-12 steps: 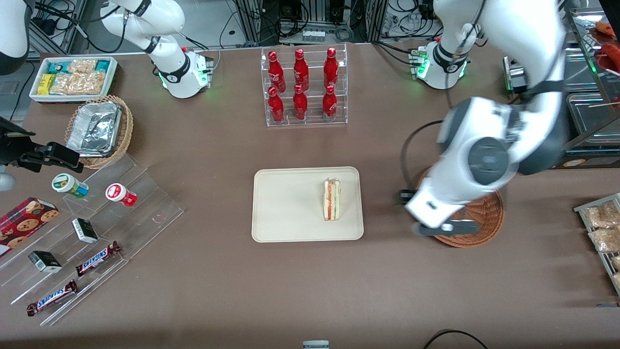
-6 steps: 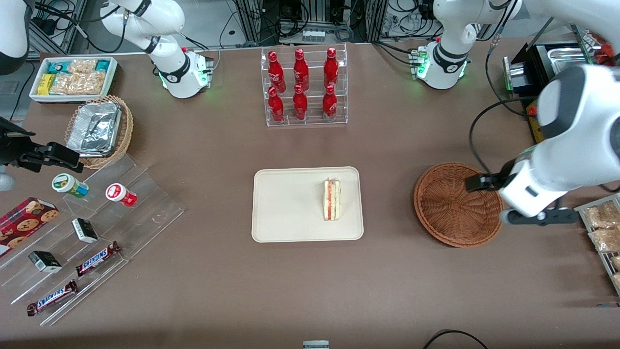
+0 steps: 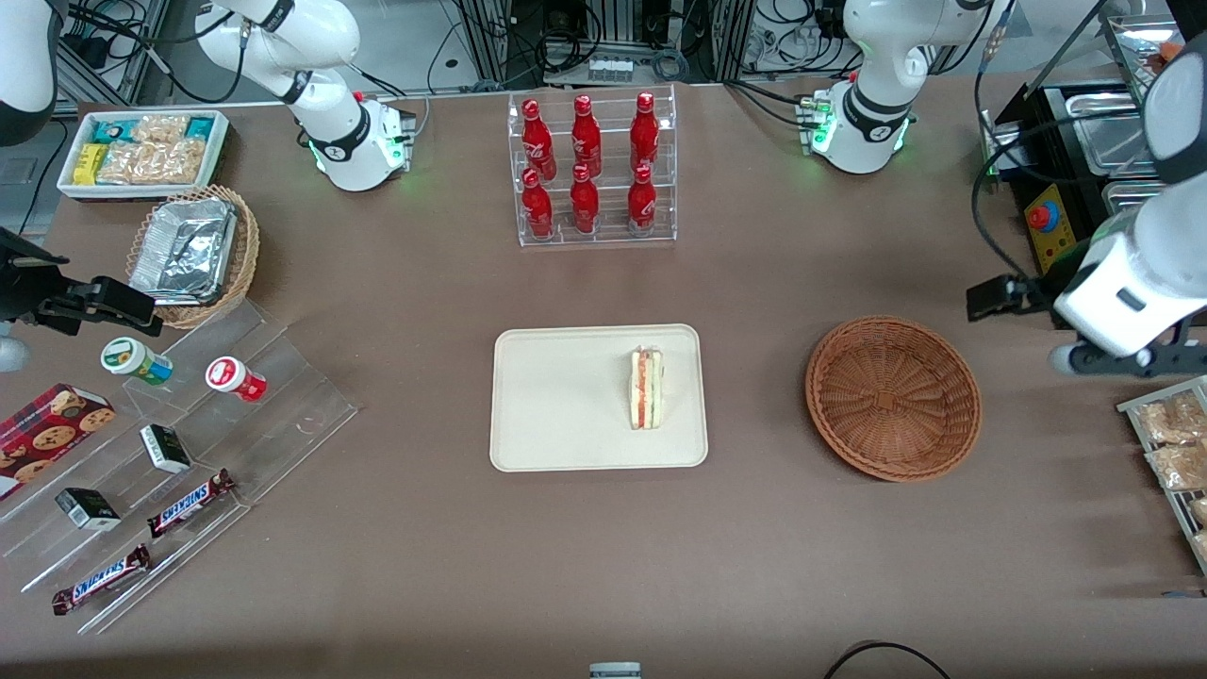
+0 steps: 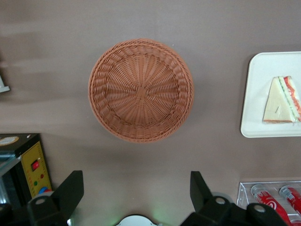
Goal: Place sandwich from basket to tray
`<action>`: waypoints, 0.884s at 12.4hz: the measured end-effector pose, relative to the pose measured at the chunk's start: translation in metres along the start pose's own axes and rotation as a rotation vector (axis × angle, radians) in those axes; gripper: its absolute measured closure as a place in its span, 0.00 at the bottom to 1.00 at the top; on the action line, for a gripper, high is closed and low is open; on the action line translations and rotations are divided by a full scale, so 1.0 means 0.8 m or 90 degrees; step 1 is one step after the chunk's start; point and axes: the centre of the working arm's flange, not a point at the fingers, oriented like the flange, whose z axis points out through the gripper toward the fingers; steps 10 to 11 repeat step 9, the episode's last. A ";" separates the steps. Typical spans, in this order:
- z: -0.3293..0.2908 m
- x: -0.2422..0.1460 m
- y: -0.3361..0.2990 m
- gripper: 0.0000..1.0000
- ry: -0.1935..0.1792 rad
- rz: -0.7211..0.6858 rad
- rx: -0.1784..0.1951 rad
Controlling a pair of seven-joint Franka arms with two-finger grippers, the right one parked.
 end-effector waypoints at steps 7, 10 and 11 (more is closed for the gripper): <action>0.004 -0.033 -0.030 0.00 -0.020 -0.026 0.005; 0.008 -0.032 -0.051 0.00 -0.024 -0.028 0.003; 0.008 -0.032 -0.051 0.00 -0.024 -0.028 0.003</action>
